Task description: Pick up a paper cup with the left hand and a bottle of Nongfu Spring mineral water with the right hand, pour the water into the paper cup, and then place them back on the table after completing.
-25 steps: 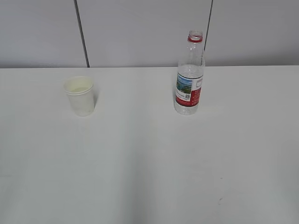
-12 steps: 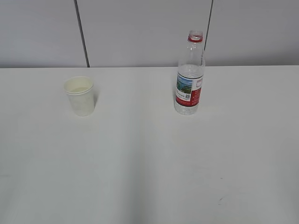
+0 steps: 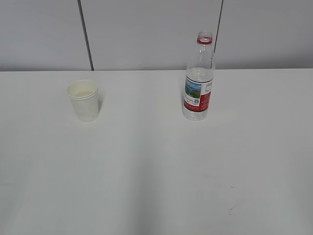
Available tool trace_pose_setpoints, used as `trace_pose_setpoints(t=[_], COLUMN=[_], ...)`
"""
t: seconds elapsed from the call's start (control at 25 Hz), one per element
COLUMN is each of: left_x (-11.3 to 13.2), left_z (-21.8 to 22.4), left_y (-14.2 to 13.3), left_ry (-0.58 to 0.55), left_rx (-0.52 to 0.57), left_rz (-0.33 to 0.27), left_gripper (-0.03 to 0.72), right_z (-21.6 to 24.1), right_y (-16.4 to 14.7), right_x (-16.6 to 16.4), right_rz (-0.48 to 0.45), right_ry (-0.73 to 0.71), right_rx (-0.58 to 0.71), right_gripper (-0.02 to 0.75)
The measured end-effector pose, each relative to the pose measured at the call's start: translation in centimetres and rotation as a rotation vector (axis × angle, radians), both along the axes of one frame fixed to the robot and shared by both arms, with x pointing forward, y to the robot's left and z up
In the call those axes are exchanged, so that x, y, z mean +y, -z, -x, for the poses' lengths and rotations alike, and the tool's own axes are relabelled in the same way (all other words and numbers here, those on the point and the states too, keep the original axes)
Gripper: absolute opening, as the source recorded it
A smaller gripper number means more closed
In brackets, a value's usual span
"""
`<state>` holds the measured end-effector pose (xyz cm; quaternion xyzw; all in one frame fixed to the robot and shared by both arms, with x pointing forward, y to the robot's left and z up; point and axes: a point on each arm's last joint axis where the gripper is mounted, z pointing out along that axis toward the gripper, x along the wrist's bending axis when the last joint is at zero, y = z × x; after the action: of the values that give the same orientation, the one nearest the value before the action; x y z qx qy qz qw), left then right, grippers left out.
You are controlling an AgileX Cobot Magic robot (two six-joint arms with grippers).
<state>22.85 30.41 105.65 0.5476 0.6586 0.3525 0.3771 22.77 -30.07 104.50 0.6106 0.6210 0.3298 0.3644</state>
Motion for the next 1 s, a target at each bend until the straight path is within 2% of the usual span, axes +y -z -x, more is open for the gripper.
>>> trace_pose_setpoints(t=[0.28, 1.0], left_x=[0.0, 0.0], left_z=[0.0, 0.0], left_y=[0.0, 0.0], left_ry=[0.0, 0.0], left_rx=[0.0, 0.0], left_rz=[0.0, 0.0], left_gripper=[0.238, 0.238], right_z=[0.01, 0.01], right_y=[-0.01, -0.01], right_x=[-0.36, -0.39], right_rz=[0.037, 0.038], right_ry=[0.024, 0.012], right_rx=[0.001, 0.0], right_gripper=[0.586, 0.586])
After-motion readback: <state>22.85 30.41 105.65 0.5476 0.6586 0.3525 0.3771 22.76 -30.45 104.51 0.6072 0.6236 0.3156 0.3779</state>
